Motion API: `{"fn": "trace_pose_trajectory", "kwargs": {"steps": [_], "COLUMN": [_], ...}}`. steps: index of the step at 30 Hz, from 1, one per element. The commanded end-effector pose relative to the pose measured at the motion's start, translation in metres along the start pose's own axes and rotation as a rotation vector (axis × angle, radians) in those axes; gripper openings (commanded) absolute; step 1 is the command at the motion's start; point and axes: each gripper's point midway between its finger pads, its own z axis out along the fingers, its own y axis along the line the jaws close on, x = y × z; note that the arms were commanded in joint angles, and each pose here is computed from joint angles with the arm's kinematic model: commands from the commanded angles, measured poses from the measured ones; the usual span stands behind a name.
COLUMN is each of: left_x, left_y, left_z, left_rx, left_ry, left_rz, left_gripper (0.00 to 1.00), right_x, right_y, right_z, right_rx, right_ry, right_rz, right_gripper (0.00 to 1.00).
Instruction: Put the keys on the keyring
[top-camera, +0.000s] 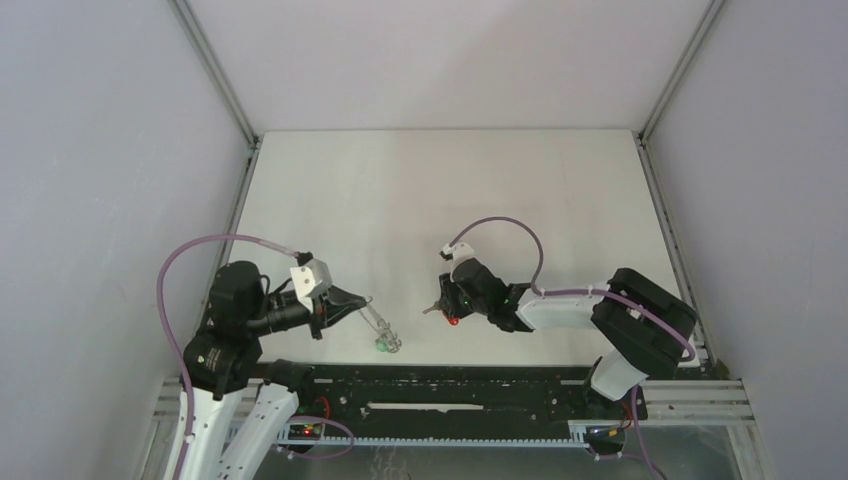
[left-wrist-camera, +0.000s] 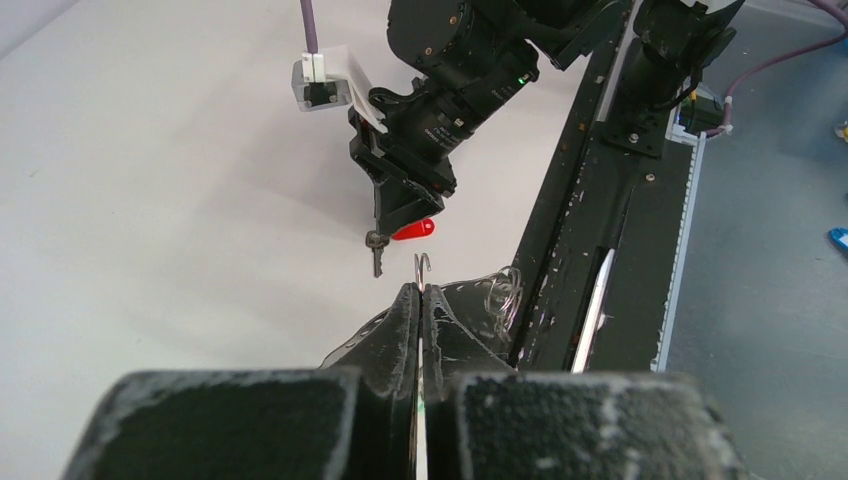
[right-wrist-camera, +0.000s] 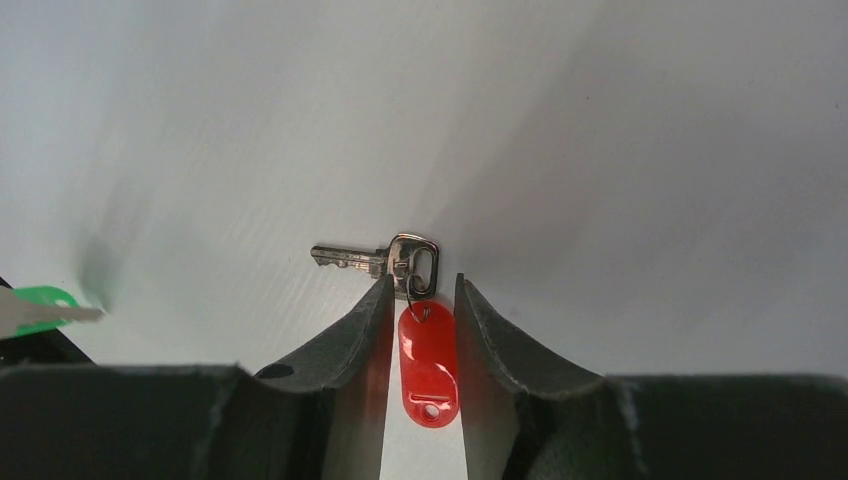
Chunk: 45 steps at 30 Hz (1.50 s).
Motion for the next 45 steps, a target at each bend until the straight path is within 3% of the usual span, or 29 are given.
{"fn": "trace_pose_trajectory", "kwargs": {"steps": [1, 7, 13, 20, 24, 28, 36, 43, 45], "left_x": [-0.005, -0.006, -0.008, -0.008, -0.008, -0.007, -0.002, -0.001, -0.001], "left_y": [0.004, 0.004, 0.004, 0.004, 0.004, 0.006, 0.012, 0.011, 0.010], "left_z": [0.002, 0.002, 0.002, 0.002, 0.003, 0.004, 0.006, 0.009, 0.010], "left_rx": [-0.010, -0.012, -0.013, -0.013, -0.011, -0.012, -0.025, 0.003, 0.007], "left_ry": [-0.025, -0.031, -0.036, -0.040, -0.040, -0.036, -0.012, 0.006, 0.009], "left_rz": [0.007, 0.008, 0.010, 0.008, 0.004, -0.004, -0.005, 0.001, 0.007], "left_gripper": [0.00, 0.00, 0.00, 0.00, 0.00, 0.00, 0.00, 0.00, 0.00], "right_x": [0.004, 0.006, 0.008, 0.010, 0.007, -0.003, -0.041, -0.059, -0.061], "right_y": [0.000, 0.000, -0.001, -0.003, -0.003, 0.001, 0.055, 0.123, 0.134], "right_z": [0.001, 0.001, 0.002, 0.002, 0.000, -0.008, -0.073, -0.158, -0.170], "right_rx": [0.001, 0.005, 0.008, 0.018, 0.019, 0.004, -0.269, -0.617, -0.644], "right_ry": [0.002, 0.004, 0.010, 0.017, 0.011, -0.019, -0.079, -0.214, -0.245], "right_rz": [-0.018, -0.023, -0.032, -0.039, -0.044, -0.055, -0.157, -0.356, -0.409], "right_gripper": [0.36, 0.33, 0.21, 0.16, 0.00, 0.00, 0.00, 0.00, 0.00]}}
